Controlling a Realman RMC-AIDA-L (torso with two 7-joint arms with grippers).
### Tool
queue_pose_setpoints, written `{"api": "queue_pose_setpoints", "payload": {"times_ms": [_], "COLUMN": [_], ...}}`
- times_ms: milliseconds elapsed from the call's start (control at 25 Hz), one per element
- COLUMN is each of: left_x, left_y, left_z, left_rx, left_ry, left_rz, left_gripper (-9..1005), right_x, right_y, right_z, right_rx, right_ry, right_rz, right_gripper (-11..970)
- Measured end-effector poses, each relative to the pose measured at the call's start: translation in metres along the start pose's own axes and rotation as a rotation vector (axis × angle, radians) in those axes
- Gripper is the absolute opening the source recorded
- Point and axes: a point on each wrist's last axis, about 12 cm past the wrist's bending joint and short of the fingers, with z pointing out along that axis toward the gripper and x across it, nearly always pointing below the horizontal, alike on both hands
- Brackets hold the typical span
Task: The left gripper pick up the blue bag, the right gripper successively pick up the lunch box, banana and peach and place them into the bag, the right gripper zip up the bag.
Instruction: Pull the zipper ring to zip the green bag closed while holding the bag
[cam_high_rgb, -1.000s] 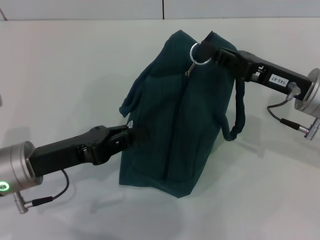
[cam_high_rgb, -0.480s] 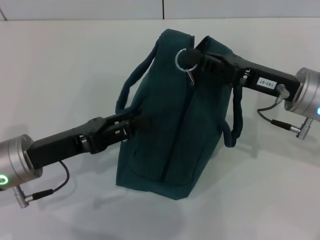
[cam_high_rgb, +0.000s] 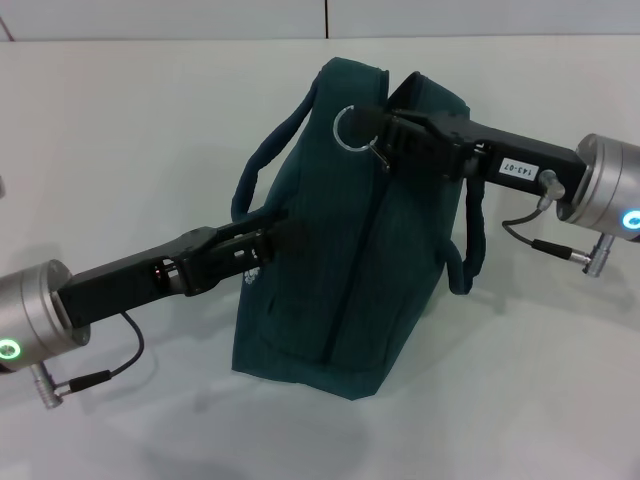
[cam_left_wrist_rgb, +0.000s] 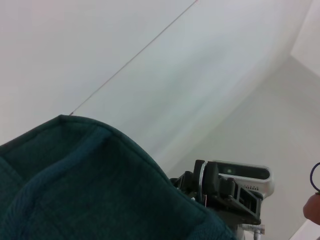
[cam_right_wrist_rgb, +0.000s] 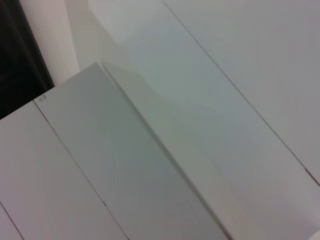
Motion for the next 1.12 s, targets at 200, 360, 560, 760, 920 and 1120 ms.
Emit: {"api": "queue_pose_setpoints", "payload": {"times_ms": [200,360,560,760,920,1120], "left_x": [-0.0002,-0.0005,-0.0015,-0.0032,-0.0031,-0.0007], "left_y": [0.0030,0.0075,0.0098,0.0098,0.0092,0.0056], "left_z": [0.0012,0.0047,0.0069,0.0052,0.0057,0.0078], "left_rx": [-0.023,-0.049,-0.060,-0.064,-0.058,-0.022], "left_ry": [0.001,0.010,-0.002,-0.029,-0.025,-0.016], "left_rz": [0.000,-0.006,-0.028,-0.030,-0.022,0.041], "left_gripper": [616,609,600,352,267,161], "right_x": [-0.0007,-0.0005,-0.0005,0.0000,-0.0007,0.0019], "right_y": [0.0004,0.0005,0.0006,0.0004,-0.0001,-0.0018], "right_z": [0.0019,0.0023,0.0022,0.0007,-0.0012,-0.0065], "right_rx": [-0.007,-0.009,-0.009,-0.005,0.000,0.021], "right_ry": [0.005,0.007,0.007,0.003,-0.002,-0.008], "right_rz": [-0.004,-0.004,-0.004,-0.002,-0.002,0.010], "right_gripper": [33,33,34,34,35,35]}}
